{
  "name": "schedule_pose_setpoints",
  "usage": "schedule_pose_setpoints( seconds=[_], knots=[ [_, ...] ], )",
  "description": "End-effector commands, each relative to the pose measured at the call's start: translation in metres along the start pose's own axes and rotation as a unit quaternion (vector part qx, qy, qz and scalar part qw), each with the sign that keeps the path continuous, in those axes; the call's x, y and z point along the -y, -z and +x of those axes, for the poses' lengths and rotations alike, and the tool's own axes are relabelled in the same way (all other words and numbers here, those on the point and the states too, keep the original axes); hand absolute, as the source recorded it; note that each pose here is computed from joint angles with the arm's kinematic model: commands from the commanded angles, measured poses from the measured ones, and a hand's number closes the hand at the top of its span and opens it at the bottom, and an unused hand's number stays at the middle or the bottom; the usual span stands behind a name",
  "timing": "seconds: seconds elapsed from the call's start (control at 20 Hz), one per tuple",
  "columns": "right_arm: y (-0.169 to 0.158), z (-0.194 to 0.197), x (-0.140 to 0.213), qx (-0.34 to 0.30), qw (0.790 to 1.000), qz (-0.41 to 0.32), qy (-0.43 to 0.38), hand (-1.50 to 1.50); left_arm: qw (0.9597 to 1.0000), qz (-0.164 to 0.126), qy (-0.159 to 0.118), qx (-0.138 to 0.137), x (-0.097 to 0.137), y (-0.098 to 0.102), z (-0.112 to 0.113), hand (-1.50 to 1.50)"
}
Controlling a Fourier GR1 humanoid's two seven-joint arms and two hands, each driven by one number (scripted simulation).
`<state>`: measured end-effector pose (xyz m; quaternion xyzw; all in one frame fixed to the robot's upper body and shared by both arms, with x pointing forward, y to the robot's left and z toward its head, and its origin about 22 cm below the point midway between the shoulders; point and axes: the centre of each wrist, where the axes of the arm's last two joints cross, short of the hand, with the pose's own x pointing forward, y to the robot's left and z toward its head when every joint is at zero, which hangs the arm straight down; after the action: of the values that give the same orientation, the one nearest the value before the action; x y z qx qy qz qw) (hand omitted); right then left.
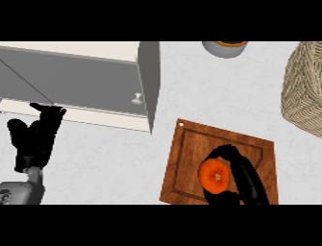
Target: Pick the squash from the cutting board and place it in the basket
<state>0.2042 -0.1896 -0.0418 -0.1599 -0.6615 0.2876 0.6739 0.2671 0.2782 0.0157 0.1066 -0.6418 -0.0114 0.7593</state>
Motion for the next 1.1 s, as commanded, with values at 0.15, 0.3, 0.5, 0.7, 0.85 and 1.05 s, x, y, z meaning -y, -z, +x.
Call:
schedule_pose_setpoints(
  seconds=[0.15, 0.3, 0.5, 0.7, 0.85, 1.05],
  knots=[
    [-0.006, 0.030, 0.032, 0.105, 0.986, -0.070, 0.110, 1.50, 0.9980, 0.027, 0.011, 0.057, -0.015, 0.010, 0.019, 0.00],
    [-0.014, 0.064, 0.062, 0.104, 0.987, -0.092, 0.084, 1.50, 0.9981, 0.026, 0.013, 0.055, -0.012, 0.014, 0.020, 0.00],
    [-0.021, 0.086, 0.095, 0.085, 0.986, -0.124, 0.065, 1.50, 0.9980, 0.035, 0.010, 0.052, -0.011, 0.013, 0.027, 0.00],
    [0.003, 0.105, 0.119, 0.070, 0.982, -0.162, 0.062, 1.50, 0.9976, 0.027, 0.006, 0.064, -0.017, 0.020, 0.018, 0.00],
    [0.015, 0.129, 0.150, 0.063, 0.972, -0.198, 0.109, 1.50, 0.9978, 0.025, 0.009, 0.061, -0.016, 0.016, 0.027, 0.00],
    [0.036, 0.141, 0.169, 0.047, 0.964, -0.235, 0.111, 1.50, 0.9974, 0.020, 0.010, 0.068, -0.026, 0.007, 0.039, 0.00]
  ],
)
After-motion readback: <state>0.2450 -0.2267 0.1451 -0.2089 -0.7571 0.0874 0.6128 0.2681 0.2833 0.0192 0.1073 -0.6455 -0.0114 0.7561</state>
